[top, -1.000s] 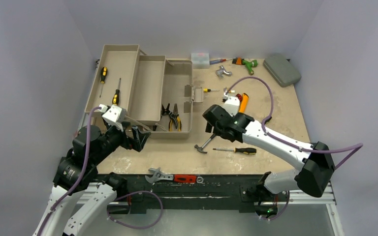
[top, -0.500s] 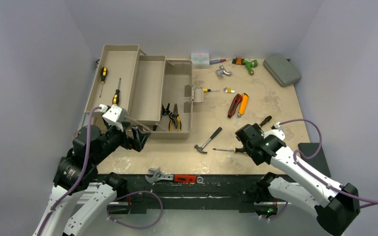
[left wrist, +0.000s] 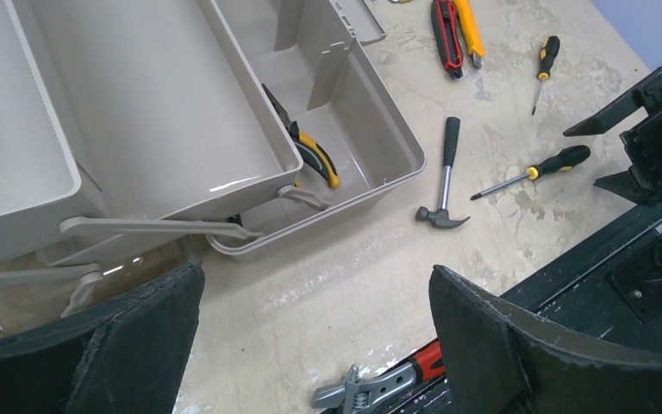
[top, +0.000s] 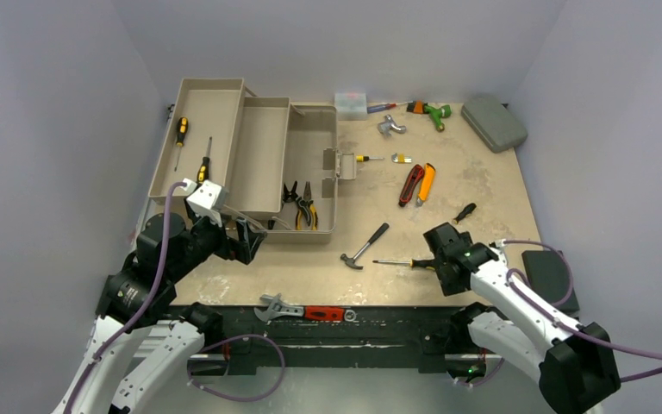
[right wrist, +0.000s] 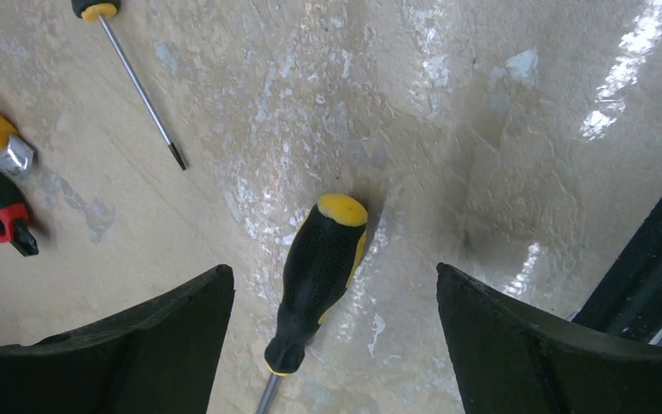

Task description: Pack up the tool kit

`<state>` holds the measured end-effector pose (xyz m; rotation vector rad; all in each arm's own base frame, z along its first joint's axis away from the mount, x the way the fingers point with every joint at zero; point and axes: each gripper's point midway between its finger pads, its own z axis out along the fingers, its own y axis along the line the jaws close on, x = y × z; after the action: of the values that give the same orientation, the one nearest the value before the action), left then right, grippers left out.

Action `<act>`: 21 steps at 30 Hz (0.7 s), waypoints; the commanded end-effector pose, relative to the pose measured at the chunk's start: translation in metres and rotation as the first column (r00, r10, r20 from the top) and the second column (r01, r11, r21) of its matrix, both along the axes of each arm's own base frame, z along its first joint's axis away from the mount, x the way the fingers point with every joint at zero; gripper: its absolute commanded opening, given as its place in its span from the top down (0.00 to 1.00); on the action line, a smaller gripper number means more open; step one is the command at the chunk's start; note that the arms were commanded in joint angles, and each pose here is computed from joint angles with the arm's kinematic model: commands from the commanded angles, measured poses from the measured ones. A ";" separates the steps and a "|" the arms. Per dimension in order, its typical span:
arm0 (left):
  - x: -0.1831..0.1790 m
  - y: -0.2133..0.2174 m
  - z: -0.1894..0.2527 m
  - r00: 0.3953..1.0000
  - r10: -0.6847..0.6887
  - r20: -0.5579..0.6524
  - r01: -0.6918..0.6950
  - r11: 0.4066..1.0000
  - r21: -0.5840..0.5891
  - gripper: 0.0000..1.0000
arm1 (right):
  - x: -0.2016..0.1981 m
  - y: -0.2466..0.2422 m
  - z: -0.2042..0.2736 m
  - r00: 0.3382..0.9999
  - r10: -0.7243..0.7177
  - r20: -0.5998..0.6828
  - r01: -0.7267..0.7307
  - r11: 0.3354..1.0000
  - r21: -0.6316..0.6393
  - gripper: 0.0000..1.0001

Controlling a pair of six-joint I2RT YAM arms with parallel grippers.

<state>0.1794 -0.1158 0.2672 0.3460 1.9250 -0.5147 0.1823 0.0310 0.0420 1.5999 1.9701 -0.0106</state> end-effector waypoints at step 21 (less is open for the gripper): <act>0.001 -0.001 0.001 1.000 -0.007 0.008 0.006 1.000 0.005 0.01 | 0.095 0.025 0.089 0.889 0.392 0.237 -0.374 0.920 -0.117 1.00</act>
<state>0.1795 -0.1157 0.2671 0.3458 1.9257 -0.5142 0.2247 0.0387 0.0607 1.4990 2.0527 0.0873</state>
